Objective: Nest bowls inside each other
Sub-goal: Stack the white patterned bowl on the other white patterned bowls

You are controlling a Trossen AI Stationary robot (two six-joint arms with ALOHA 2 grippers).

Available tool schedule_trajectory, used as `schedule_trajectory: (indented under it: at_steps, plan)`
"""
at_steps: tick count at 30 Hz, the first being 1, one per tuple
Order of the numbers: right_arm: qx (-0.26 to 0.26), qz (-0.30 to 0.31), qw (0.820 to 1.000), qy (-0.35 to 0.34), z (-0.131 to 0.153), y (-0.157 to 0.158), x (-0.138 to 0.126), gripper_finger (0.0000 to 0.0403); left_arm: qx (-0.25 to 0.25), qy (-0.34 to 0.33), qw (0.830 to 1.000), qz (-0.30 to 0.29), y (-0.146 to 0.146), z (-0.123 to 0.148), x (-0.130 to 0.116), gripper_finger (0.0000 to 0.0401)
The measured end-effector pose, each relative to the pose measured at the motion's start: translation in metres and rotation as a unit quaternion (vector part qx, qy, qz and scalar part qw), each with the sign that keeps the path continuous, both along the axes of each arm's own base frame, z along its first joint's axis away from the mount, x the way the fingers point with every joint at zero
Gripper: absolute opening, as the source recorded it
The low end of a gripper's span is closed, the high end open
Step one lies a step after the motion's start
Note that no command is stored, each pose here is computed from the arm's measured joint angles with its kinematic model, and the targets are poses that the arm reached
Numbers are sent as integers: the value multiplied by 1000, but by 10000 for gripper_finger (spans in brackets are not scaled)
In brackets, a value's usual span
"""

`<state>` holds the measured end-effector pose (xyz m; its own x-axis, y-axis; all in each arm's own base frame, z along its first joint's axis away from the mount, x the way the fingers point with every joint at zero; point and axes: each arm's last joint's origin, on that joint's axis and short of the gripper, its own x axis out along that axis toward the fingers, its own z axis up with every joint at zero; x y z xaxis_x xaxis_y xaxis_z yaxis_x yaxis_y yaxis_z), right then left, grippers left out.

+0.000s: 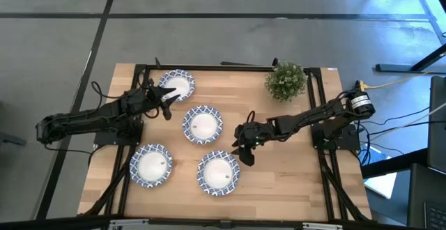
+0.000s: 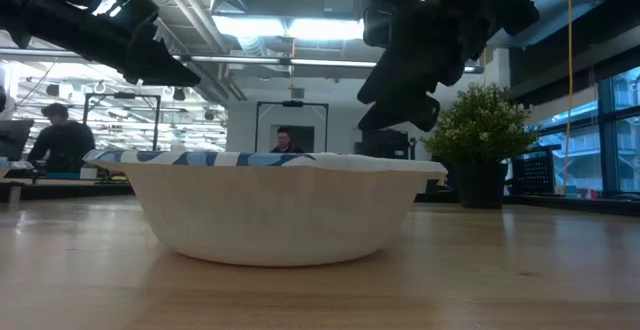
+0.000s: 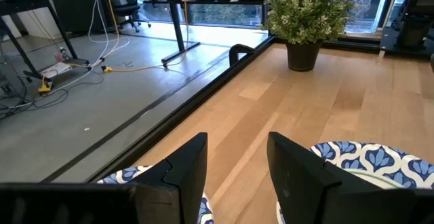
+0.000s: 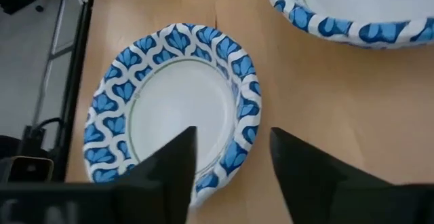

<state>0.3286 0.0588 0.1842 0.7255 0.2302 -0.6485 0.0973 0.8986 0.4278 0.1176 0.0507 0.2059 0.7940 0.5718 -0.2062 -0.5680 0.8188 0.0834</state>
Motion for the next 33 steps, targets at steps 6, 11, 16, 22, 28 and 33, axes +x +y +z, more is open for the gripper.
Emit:
schedule_trajectory:
  at_steps: [6,11,16,22,28,33]
  plan:
    - [16,-8,1000,-9,2,4,1,262,0,0,1000,0,0,0,0,149]
    - [13,9,999,-49,8,12,4,285,0,1,1000,0,0,0,0,149]
    - [14,2,997,-71,12,14,6,287,-1,2,1000,0,0,0,0,149]
    - [-4,-55,997,-59,9,11,5,287,-1,4,1000,0,0,-1,0,149]
    - [-7,-52,997,-64,10,11,6,287,-1,4,1000,0,0,-1,0,149]
    - [-22,-54,998,-1,-6,11,1,287,-1,4,1000,0,0,-1,0,149]
